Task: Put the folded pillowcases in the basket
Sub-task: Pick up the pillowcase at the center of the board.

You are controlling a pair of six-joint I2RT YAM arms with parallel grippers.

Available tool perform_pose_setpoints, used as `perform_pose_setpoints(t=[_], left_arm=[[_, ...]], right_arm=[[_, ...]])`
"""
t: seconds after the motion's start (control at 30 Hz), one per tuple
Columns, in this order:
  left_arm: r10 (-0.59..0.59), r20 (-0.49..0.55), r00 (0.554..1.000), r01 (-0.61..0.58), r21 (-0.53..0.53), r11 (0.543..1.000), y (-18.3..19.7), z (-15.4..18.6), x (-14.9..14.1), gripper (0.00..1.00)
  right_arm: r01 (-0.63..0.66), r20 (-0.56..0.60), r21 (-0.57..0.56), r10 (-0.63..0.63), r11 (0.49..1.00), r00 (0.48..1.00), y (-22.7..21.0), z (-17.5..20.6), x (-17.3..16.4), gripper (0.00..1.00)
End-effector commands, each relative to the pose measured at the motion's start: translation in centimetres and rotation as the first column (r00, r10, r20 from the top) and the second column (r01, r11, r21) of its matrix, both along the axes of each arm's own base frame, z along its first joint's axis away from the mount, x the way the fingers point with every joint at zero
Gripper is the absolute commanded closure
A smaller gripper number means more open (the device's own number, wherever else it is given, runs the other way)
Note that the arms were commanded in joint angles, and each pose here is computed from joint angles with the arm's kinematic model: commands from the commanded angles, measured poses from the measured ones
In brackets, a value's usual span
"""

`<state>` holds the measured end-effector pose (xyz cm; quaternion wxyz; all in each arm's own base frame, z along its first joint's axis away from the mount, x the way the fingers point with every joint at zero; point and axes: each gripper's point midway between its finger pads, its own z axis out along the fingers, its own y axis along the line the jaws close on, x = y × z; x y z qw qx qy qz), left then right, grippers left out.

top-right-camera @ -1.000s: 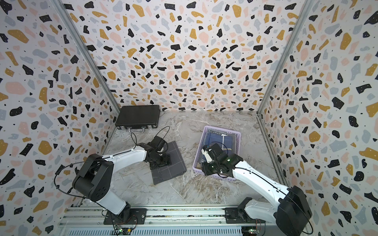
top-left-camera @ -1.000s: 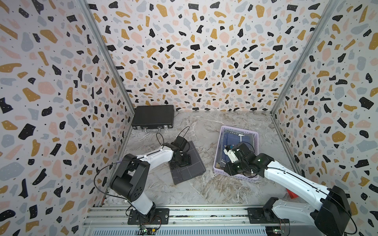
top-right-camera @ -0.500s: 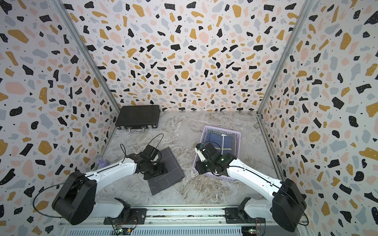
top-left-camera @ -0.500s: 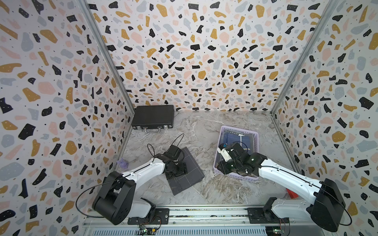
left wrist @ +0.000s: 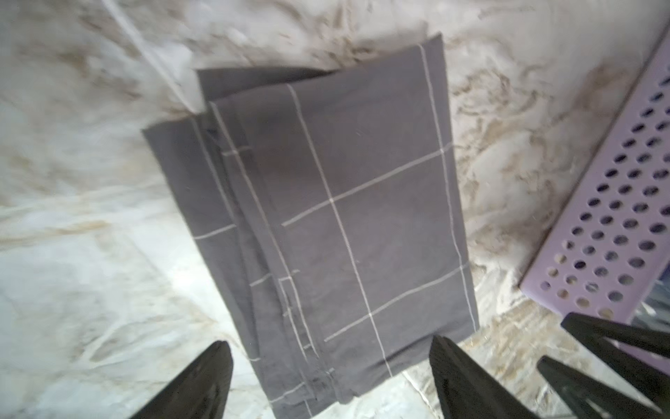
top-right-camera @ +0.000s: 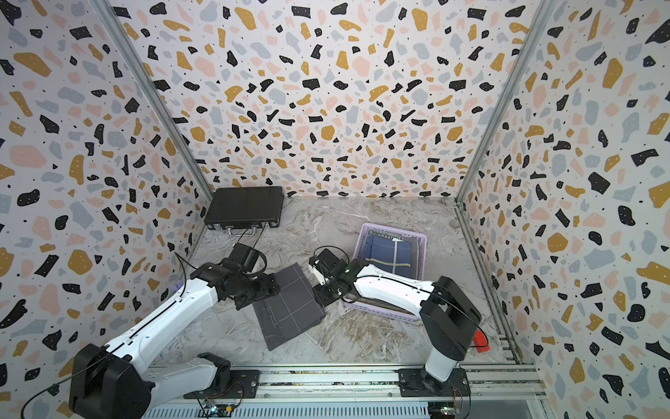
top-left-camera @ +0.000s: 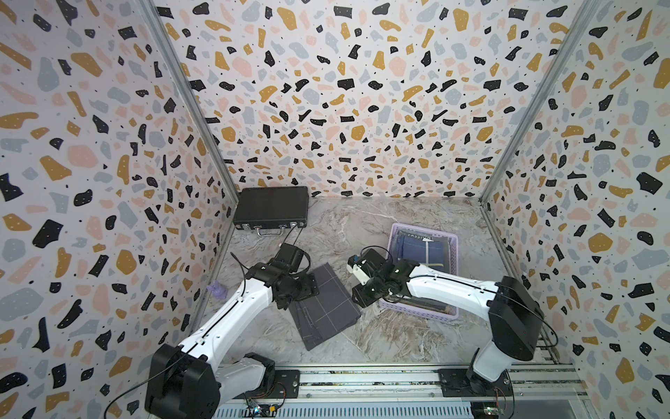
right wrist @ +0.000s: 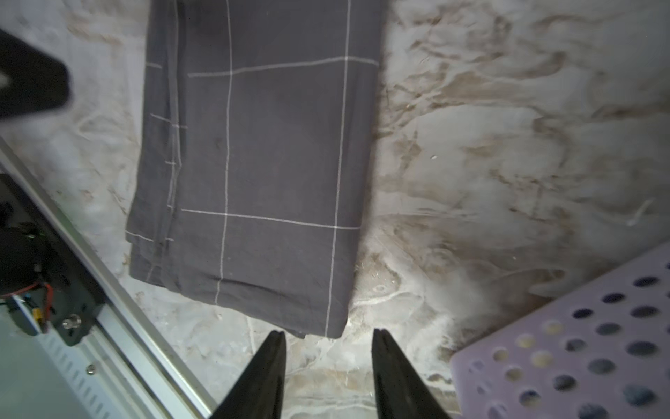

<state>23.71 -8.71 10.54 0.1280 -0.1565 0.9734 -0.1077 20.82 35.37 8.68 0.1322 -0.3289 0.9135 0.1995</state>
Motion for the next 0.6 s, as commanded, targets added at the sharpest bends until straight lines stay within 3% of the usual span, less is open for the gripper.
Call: perform_pose_setpoints(t=[0.0,0.2,0.4,0.57], left_arm=[[0.068,-0.074,0.995,-0.059,0.111,0.992,4.0,-1.3,-0.6,0.09],[0.132,-0.109,0.985,-0.126,0.056,0.990,5.2,-2.9,1.2,0.07],[0.146,-0.145,0.979,-0.153,-0.039,0.987,3.6,-5.0,2.2,0.07],[0.216,-0.151,0.965,-0.216,0.012,0.976,4.5,-6.6,2.9,0.07]], right_arm=[[-0.046,0.004,-0.049,0.046,0.998,0.999,0.6,-0.9,-0.8,0.49],[-0.042,-0.010,-0.101,0.041,0.994,0.999,0.3,-3.4,-0.9,0.42],[-0.047,-0.039,-0.104,0.043,0.993,0.998,0.1,-4.7,-1.5,0.42],[-0.050,-0.055,-0.095,0.045,0.994,0.997,0.1,-5.4,-1.8,0.42]])
